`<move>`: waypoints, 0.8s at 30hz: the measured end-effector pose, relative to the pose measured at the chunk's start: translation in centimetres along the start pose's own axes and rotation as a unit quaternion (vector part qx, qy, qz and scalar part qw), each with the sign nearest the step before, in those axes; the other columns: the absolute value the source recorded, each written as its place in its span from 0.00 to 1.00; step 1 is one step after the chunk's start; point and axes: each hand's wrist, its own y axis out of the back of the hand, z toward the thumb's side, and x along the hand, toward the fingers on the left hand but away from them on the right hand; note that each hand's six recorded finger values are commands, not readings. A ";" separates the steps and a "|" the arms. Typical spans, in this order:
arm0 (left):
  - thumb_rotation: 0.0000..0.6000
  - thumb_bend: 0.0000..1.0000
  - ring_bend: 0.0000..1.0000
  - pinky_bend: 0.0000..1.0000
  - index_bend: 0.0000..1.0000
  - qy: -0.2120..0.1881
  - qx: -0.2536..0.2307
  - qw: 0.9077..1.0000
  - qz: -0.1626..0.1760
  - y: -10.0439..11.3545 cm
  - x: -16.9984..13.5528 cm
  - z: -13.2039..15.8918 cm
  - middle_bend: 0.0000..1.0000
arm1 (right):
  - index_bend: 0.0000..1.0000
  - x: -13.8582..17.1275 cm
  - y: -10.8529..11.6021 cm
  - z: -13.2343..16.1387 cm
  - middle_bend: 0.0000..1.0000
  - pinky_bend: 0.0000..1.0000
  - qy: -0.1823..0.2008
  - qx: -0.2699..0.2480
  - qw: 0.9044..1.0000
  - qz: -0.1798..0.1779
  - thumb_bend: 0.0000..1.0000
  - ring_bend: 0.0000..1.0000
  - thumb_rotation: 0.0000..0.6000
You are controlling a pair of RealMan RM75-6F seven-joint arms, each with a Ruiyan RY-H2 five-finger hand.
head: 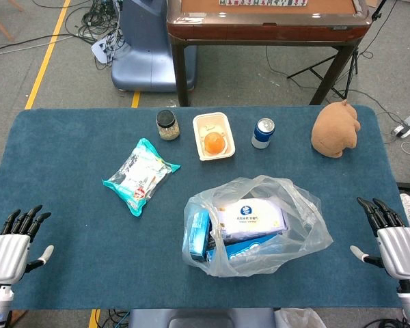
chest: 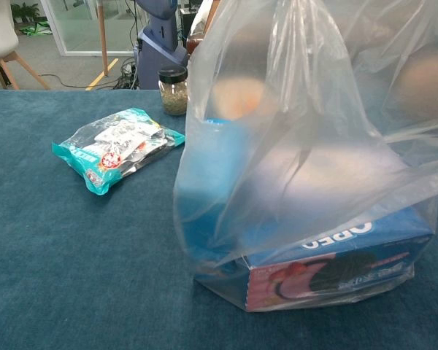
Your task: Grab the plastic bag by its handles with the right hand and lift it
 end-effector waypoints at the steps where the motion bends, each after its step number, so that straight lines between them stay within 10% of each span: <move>1: 1.00 0.25 0.16 0.07 0.19 0.000 0.000 1.000 0.000 0.0 0.0 0.0 0.10 | 0.01 0.0 0.0 0.0 0.15 0.20 0.001 0.000 1.000 -0.001 0.00 0.07 1.00; 24: 1.00 0.25 0.16 0.07 0.19 -0.004 0.001 1.000 0.006 0.6 -0.3 0.4 0.10 | 0.01 -0.8 4.2 2.5 0.17 0.20 0.081 -0.042 0.996 -0.002 0.00 0.07 1.00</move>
